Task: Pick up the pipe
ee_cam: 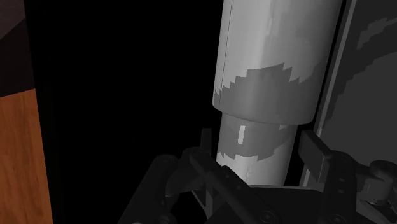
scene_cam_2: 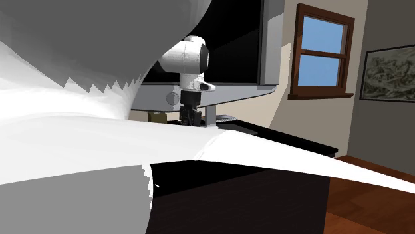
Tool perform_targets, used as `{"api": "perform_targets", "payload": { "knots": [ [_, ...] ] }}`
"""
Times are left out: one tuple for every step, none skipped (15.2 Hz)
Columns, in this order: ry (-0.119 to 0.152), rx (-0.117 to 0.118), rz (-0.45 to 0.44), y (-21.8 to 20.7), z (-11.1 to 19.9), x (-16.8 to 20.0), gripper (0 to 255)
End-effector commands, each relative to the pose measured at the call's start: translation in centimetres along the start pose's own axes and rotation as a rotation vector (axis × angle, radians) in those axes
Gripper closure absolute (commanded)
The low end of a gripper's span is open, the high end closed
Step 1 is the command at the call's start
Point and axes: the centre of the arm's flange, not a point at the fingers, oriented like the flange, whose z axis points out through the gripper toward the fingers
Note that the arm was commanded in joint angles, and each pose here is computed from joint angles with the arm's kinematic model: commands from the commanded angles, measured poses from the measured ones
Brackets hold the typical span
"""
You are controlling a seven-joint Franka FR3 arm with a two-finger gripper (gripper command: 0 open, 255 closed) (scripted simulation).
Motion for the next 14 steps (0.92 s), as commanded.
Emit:
{"api": "perform_targets", "payload": {
  "knots": [
    [0.0,0.0,0.0,0.0,-1.1,-0.1,255],
    [0.0,0.0,0.0,0.0,-1.6,-0.2,255],
    [0.0,0.0,0.0,-0.1,-2.1,-0.2,255],
    [0.0,0.0,0.0,-0.1,-2.6,-0.2,255],
    [0.0,0.0,0.0,-0.1,-3.2,-0.3,255],
    [0.0,0.0,0.0,-0.1,-3.7,-0.3,255],
    [0.0,0.0,0.0,-0.2,-4.2,-0.3,255],
    [0.0,0.0,0.0,-0.2,-4.8,-0.4,255],
    [0.0,0.0,0.0,-0.2,-5.3,-0.4,255],
    [0.0,0.0,0.0,-0.3,-5.8,-0.5,255],
    [0.0,0.0,0.0,-0.3,-6.3,-0.5,255],
    [0.0,0.0,0.0,-0.3,-6.9,-0.5,255],
    [0.0,0.0,0.0,-0.3,-6.9,-0.5,255],
    [0.0,0.0,0.0,-0.3,-6.9,-0.5,255]
  ]
}}
